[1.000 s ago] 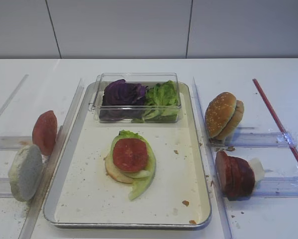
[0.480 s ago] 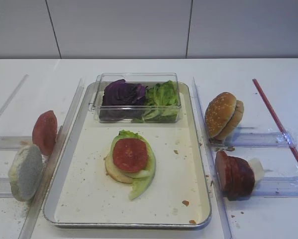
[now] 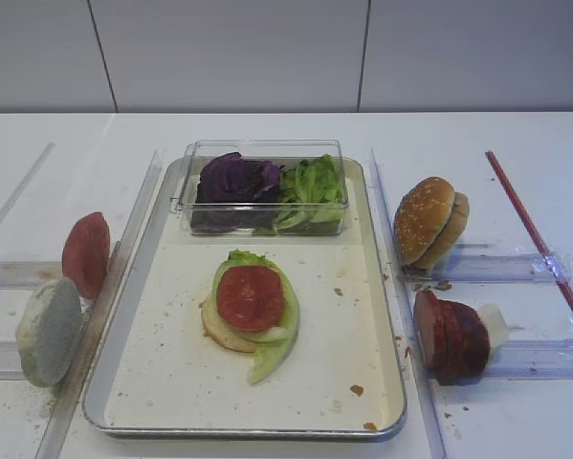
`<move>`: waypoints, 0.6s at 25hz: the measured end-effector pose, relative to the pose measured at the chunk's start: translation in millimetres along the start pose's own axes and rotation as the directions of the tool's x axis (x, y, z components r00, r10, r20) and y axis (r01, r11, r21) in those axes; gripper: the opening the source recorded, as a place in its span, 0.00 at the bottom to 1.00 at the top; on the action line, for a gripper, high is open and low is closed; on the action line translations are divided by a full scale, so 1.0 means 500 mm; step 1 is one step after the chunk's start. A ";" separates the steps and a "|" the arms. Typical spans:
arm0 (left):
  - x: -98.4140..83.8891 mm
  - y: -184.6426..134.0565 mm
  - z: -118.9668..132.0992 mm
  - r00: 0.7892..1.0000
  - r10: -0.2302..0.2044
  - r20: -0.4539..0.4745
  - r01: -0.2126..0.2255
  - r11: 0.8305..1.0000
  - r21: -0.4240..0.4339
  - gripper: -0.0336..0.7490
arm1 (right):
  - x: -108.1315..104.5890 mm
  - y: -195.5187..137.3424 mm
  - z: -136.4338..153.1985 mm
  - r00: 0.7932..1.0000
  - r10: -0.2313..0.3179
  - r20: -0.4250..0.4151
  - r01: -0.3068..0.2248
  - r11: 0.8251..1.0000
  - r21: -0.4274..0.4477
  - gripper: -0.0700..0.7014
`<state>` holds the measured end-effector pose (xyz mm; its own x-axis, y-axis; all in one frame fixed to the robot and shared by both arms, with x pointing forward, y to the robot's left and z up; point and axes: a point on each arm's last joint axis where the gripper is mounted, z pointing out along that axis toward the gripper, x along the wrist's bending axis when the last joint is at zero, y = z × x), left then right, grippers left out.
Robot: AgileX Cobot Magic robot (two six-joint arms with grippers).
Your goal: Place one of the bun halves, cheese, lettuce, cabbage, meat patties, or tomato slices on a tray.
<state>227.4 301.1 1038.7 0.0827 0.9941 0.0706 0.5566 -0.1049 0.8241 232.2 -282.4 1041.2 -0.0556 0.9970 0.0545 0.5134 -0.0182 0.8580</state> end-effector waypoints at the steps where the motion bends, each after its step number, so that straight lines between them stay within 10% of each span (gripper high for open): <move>1: 0.000 0.000 0.000 1.000 0.000 0.000 0.000 1.000 0.000 0.65 | 0.000 0.000 0.000 1.000 0.000 0.000 0.000 1.000 0.000 0.62; 15: 0.000 0.000 0.000 1.000 0.000 0.000 0.000 1.000 0.000 0.65 | 0.000 0.000 0.000 1.000 0.002 0.000 -0.002 1.000 0.000 0.62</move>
<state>227.4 301.1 1038.7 0.0827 0.9941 0.0706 0.5566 -0.1049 0.8241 232.2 -282.4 1041.2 -0.0547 0.9969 0.0560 0.5135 -0.0200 0.8579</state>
